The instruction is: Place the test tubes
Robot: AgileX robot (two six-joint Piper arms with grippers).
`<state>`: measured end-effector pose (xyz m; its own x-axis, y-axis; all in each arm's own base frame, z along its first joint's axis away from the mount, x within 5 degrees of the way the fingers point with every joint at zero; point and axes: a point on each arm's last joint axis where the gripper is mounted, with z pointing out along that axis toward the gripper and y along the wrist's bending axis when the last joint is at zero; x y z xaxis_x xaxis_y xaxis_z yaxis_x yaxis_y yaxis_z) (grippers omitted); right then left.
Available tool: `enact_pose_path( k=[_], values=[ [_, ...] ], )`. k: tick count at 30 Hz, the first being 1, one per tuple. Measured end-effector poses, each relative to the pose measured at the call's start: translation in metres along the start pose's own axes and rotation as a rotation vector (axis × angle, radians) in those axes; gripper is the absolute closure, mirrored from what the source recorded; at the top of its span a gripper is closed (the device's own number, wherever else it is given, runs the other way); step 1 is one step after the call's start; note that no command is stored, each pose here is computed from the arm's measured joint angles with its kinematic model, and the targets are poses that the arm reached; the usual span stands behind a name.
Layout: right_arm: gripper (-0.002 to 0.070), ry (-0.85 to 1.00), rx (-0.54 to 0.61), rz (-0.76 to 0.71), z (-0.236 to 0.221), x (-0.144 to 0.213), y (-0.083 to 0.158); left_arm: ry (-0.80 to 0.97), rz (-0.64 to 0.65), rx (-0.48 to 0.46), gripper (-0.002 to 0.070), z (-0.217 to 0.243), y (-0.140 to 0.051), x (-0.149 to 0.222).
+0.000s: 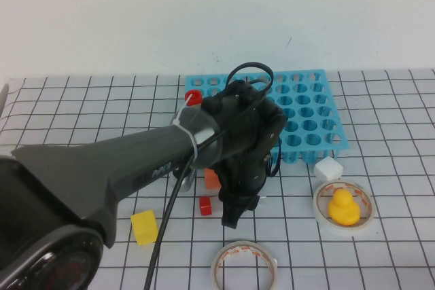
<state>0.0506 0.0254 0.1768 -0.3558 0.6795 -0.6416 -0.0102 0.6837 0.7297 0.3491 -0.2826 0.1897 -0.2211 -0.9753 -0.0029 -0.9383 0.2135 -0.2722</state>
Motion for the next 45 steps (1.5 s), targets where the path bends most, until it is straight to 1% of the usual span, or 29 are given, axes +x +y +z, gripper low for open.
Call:
enact_pose_path(
  k=[8,16,19,21,23,24,27,32,35,37,40,45],
  values=[
    [0.0678,0.0,0.0,0.0,0.0,0.0,0.0,-0.02,-0.031,0.01,0.0416,0.001,-0.001,-0.002],
    [0.0678,-0.005,0.0,-0.019,0.0,0.0,0.0,0.047,-0.105,-0.065,0.0415,0.02,0.004,0.007],
    [0.0678,-0.006,0.0,-0.023,0.0,-0.001,0.0,0.052,-0.126,-0.068,0.0415,0.02,0.004,0.008],
    [0.0678,-0.006,0.0,-0.025,0.0,-0.001,0.0,0.049,-0.128,-0.068,0.0415,0.021,0.004,0.008],
    [0.0678,-0.006,0.0,-0.027,0.0,-0.001,0.0,0.044,-0.091,-0.063,0.0415,0.021,0.004,0.007],
    [0.0678,-0.006,0.0,-0.027,0.0,-0.001,0.0,0.044,-0.056,-0.059,0.0415,0.021,0.003,0.007],
    [0.0678,-0.006,0.0,-0.027,0.0,-0.001,0.0,0.06,0.153,-0.032,0.0415,0.021,0.001,0.008],
    [0.0678,-0.018,-0.001,-0.029,0.0,-0.002,0.0,0.104,0.611,0.027,0.0418,0.021,-0.002,0.011],
    [0.0678,-0.031,-0.001,-0.035,0.0,-0.003,0.0,0.147,0.824,0.043,0.0444,0.021,-0.004,0.008],
    [0.0678,-0.034,-0.001,-0.036,0.0,-0.003,0.0,0.18,0.95,0.049,0.0458,0.021,-0.004,0.007],
    [0.0678,-0.034,-0.001,-0.04,0.0,-0.003,0.0,0.224,1.133,0.059,0.0458,0.021,-0.003,0.007],
    [0.0678,-0.036,-0.001,-0.041,0.0,-0.003,0.0,0.304,1.371,0.042,0.0458,0.019,0.004,0.01]
  ],
)
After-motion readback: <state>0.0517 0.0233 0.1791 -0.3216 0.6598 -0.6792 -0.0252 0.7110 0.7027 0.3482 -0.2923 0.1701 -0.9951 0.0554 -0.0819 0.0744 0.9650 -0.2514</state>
